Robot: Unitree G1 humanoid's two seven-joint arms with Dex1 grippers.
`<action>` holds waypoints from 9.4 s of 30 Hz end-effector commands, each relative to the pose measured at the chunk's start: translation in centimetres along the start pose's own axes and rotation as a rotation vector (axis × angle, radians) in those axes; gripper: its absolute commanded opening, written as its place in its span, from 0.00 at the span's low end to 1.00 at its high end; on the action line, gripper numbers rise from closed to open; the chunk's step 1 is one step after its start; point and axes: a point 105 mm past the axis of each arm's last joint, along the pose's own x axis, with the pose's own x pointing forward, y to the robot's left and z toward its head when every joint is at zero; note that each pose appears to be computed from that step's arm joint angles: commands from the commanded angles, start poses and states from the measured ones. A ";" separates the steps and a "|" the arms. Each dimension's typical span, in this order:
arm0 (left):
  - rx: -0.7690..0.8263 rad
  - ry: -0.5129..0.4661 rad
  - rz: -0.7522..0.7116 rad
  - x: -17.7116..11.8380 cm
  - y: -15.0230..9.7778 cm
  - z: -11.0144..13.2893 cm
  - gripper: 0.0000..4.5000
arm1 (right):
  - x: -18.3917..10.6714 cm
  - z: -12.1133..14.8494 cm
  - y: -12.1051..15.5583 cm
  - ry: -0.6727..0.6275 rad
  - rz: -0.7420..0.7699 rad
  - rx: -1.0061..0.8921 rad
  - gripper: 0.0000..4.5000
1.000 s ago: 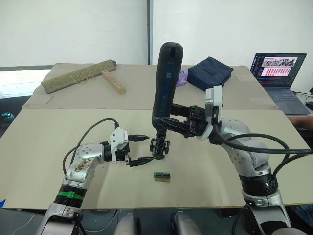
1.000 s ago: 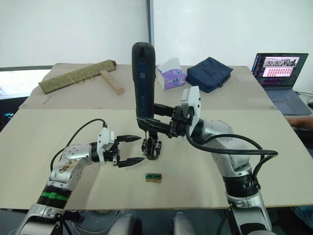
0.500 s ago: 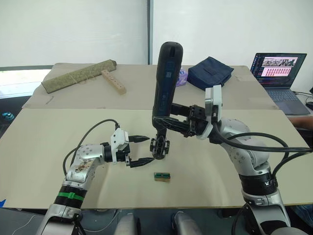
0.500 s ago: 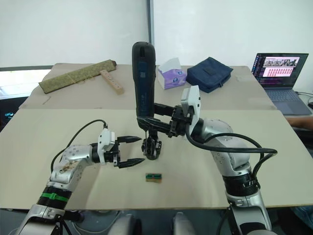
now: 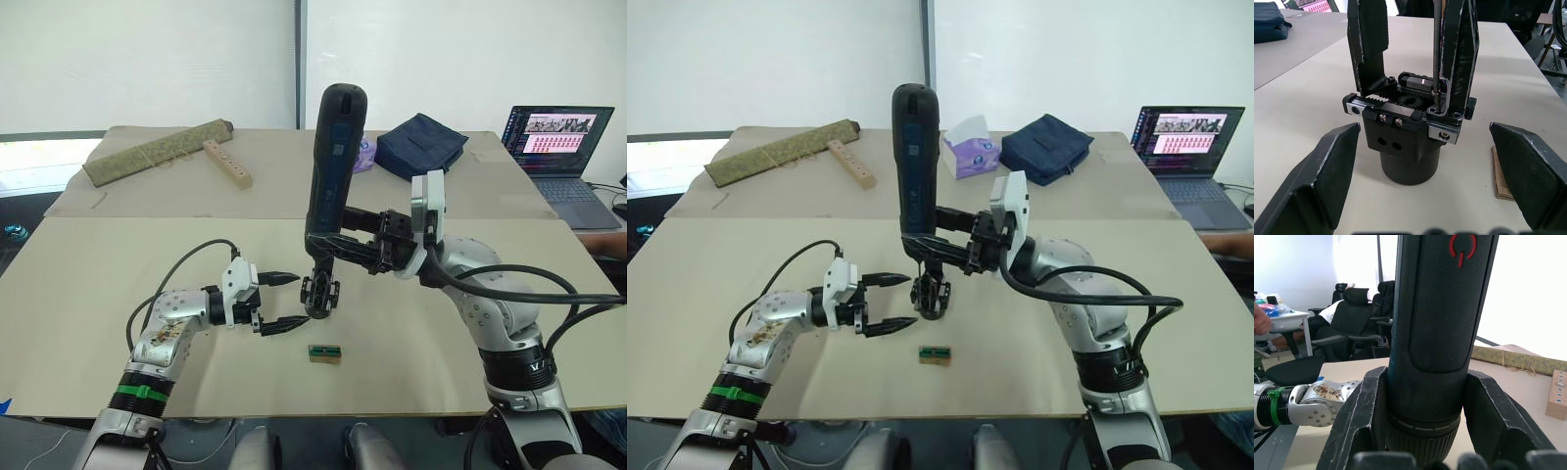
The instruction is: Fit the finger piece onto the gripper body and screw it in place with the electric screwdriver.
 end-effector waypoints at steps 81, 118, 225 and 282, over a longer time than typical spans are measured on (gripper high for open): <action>0.035 0.025 -0.039 1.0 0.6 -0.4 1.00 | 0.1 2.4 0.0 -0.067 0.013 -0.116 0.41; 0.027 0.026 -0.029 1.0 0.6 -0.8 1.00 | -0.2 1.9 0.0 -0.026 0.041 -0.102 0.41; 0.021 0.133 -0.074 5.0 -0.4 -4.9 0.51 | -0.8 -5.1 0.4 0.263 -0.038 0.062 0.41; -0.123 0.313 -0.063 4.0 -0.8 -8.6 0.74 | -0.5 5.6 0.6 -0.131 0.148 -0.197 0.41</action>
